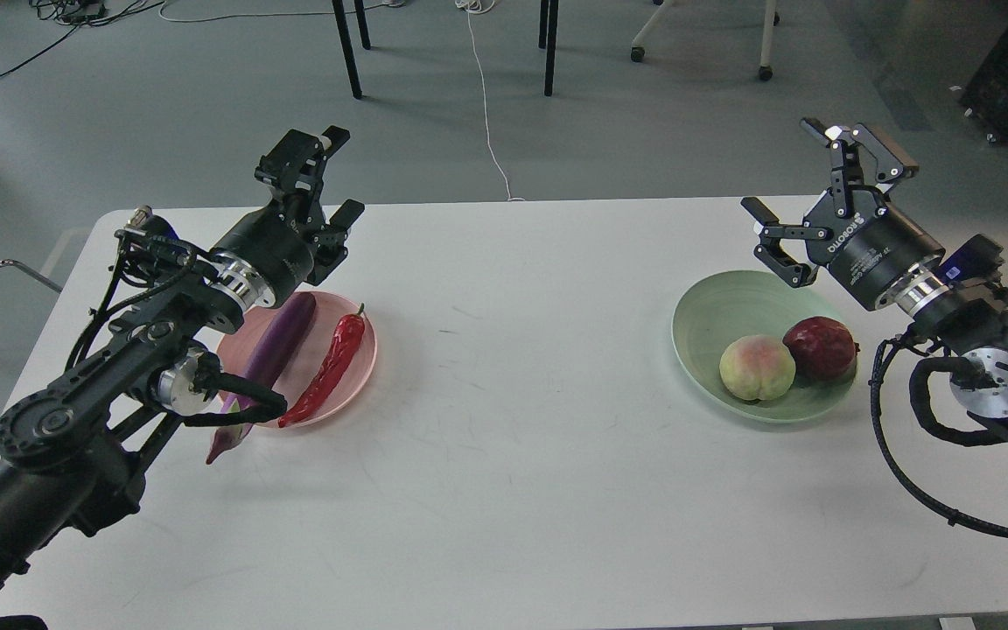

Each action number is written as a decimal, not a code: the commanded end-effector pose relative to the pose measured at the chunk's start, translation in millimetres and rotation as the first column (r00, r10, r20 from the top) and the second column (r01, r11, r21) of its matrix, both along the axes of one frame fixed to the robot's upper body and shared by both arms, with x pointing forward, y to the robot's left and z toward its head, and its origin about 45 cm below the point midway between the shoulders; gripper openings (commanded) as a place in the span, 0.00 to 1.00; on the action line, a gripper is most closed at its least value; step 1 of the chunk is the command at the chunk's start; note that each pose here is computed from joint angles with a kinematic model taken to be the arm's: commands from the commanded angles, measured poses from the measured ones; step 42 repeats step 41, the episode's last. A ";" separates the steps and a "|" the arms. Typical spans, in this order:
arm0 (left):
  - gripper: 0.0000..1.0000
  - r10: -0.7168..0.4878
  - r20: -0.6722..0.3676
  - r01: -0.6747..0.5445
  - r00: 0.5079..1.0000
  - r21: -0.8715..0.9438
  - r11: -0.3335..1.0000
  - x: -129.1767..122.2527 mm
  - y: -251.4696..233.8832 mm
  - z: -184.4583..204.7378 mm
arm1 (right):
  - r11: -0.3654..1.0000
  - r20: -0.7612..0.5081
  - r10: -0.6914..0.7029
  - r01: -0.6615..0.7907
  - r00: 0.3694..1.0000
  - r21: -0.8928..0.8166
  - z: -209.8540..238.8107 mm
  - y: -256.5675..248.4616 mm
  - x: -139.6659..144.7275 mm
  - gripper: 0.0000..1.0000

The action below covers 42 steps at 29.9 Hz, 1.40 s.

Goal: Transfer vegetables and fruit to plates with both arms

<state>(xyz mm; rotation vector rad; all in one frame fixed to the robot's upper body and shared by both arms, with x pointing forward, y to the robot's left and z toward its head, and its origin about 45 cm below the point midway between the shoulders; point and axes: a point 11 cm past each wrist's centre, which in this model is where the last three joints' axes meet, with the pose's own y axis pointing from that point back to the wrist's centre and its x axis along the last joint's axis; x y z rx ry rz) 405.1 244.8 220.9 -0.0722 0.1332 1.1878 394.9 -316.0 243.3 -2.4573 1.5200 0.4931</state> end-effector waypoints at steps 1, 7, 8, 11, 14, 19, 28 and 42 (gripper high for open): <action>1.00 0.030 -0.034 -0.032 0.999 -0.068 0.997 -8.9 11.1 -11.7 | 1.000 -0.021 -0.029 0.029 0.999 0.002 -7.2 -9.1 -3.4 0.97; 1.00 -0.004 -0.086 -0.008 0.996 -0.130 0.991 -20.1 14.0 -25.3 | 1.000 -0.039 -0.019 0.020 0.999 0.024 -15.3 -10.9 -10.1 0.98; 1.00 0.008 -0.085 -0.020 0.996 -0.140 0.990 -21.6 17.1 -26.8 | 0.999 -0.043 -0.004 0.006 0.999 0.037 -17.3 -11.0 -12.9 0.98; 1.00 0.019 -0.092 -0.033 0.996 -0.151 0.988 -24.7 19.5 -31.0 | 0.999 -0.051 0.011 -0.008 0.999 0.051 -22.4 -15.4 -16.5 0.98; 1.00 0.019 -0.090 -0.033 0.996 -0.158 0.987 -24.5 17.2 -30.5 | 0.999 -0.056 0.002 0.001 0.998 0.047 -24.9 -18.8 -17.1 0.98; 1.00 0.013 -0.089 -0.027 0.996 -0.160 0.987 -24.9 14.9 -30.0 | 0.999 -0.054 0.004 -0.001 0.999 0.050 -24.4 -18.7 -17.0 0.98; 1.00 0.011 -0.085 -0.025 0.996 -0.166 0.986 -24.7 13.7 -27.9 | 0.998 -0.038 0.003 0.000 0.999 0.058 -19.5 -18.0 -14.4 0.98; 1.00 0.013 -0.082 -0.027 0.997 -0.170 0.985 -24.5 14.3 -27.3 | 0.997 -0.013 -0.001 0.002 1.000 0.082 -11.8 -14.8 -10.0 0.98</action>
